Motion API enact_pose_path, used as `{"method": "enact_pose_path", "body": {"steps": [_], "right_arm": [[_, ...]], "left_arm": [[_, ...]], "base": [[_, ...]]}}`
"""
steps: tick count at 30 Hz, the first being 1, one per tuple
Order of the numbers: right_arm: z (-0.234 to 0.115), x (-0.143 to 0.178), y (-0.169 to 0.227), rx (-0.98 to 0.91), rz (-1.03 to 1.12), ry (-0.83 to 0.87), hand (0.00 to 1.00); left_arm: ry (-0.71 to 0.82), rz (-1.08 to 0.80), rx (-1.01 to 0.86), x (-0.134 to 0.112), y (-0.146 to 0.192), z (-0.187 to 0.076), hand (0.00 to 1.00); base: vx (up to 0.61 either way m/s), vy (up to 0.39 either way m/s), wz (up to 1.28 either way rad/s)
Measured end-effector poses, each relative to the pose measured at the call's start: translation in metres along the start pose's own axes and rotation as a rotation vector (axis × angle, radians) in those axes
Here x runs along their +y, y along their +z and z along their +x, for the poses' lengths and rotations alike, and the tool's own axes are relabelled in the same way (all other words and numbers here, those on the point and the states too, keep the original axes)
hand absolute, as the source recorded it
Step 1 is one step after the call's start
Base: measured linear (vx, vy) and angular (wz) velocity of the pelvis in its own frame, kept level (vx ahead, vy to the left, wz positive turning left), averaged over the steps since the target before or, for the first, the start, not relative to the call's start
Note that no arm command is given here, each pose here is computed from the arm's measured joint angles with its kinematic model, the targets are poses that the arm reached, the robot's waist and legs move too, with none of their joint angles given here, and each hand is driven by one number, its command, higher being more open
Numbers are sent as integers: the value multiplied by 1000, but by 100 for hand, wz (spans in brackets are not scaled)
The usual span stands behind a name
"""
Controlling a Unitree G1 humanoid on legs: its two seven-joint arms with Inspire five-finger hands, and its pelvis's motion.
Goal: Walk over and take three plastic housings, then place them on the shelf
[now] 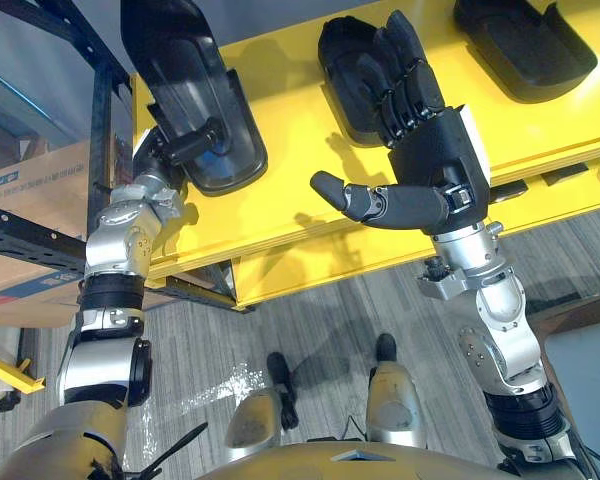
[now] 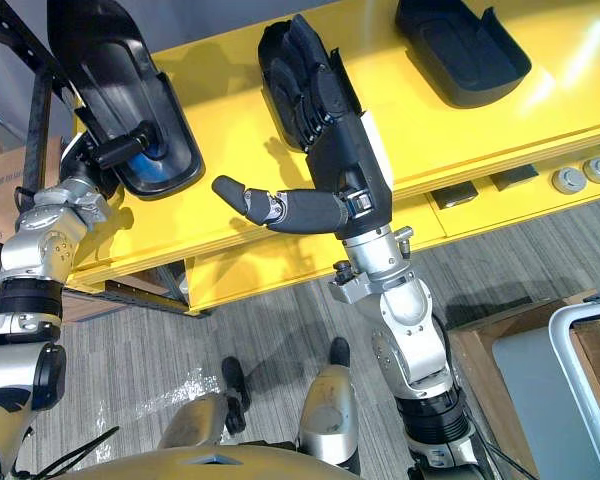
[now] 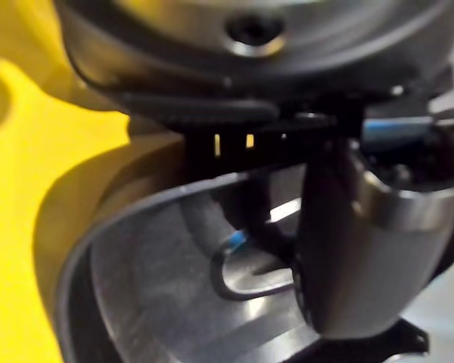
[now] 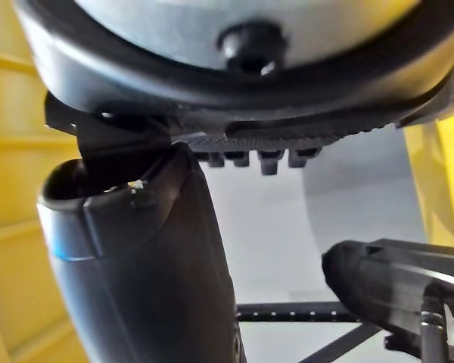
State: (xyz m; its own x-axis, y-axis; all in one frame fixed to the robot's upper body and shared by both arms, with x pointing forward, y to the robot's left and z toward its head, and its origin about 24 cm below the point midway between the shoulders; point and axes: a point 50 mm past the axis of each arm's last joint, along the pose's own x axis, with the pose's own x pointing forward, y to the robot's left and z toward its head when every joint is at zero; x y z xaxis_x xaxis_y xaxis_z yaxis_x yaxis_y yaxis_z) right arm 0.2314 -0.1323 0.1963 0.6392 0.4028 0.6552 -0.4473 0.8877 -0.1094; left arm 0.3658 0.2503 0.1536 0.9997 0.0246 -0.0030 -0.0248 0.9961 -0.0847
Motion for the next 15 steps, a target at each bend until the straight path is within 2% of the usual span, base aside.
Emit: {"method": "enact_pose_path", "body": {"steps": [5,10,15], "right_arm": [[2,-1,2,-10,-2,-14,100],[2,-1,2,-11,-1,-23,100],[1,-1,1,-9,1,-27,100]], "left_arm": [[46,30,-39,-4,10,4,100],[65,124,-47,-7,11,5,100],[69,142,-34,-6,9,5,100]], "base": [[0,0,0],[0,0,0],[-3,-4,-3]]}}
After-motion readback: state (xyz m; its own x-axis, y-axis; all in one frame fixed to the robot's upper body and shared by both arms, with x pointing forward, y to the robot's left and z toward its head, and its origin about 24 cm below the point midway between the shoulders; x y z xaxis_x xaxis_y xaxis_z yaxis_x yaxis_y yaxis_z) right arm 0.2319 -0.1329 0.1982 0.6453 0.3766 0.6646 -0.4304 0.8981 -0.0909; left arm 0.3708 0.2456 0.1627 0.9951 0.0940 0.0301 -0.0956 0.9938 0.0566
